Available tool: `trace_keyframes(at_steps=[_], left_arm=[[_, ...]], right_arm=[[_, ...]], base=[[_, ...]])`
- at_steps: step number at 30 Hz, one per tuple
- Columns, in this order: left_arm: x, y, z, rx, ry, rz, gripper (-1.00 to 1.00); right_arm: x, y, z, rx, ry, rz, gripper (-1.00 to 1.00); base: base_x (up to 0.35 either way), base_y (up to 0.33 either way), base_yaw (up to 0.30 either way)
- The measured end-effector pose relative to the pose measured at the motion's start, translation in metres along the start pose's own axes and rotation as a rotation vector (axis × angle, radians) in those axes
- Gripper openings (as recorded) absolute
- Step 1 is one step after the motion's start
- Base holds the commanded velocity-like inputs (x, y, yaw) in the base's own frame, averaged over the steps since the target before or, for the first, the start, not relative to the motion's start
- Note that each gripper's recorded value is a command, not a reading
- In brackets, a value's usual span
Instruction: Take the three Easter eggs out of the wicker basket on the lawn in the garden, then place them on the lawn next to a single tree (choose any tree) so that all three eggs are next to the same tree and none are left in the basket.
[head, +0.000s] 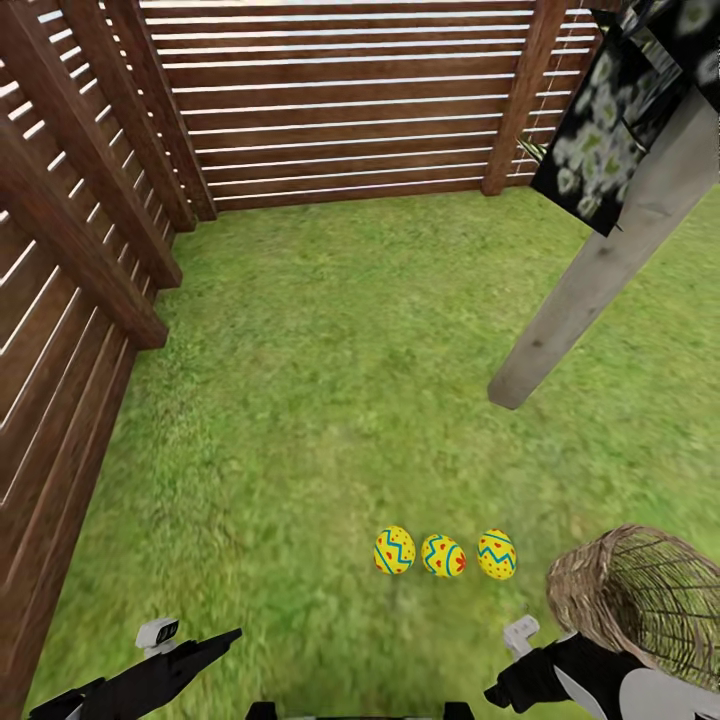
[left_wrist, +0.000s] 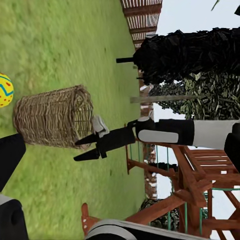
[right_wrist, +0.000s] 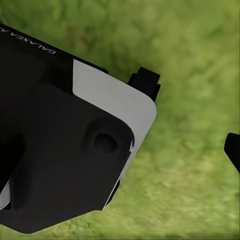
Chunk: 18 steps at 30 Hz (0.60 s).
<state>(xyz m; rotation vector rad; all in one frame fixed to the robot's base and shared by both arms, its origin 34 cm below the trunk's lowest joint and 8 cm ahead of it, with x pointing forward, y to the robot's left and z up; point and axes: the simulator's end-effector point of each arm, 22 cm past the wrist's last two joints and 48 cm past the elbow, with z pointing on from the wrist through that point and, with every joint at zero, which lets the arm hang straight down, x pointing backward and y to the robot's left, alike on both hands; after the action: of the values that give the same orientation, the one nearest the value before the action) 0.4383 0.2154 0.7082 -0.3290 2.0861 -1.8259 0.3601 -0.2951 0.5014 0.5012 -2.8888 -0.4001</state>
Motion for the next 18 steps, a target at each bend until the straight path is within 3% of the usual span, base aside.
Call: trace_keyframes(at_steps=[18], left_arm=[[0.001,-0.014,-0.003,-0.001,-0.001,0.0,1.0]], right_arm=[[0.021,0.01,-0.009,-0.008,0.021,0.005,1.0]], base=[[0.0,0.0,0.0]])
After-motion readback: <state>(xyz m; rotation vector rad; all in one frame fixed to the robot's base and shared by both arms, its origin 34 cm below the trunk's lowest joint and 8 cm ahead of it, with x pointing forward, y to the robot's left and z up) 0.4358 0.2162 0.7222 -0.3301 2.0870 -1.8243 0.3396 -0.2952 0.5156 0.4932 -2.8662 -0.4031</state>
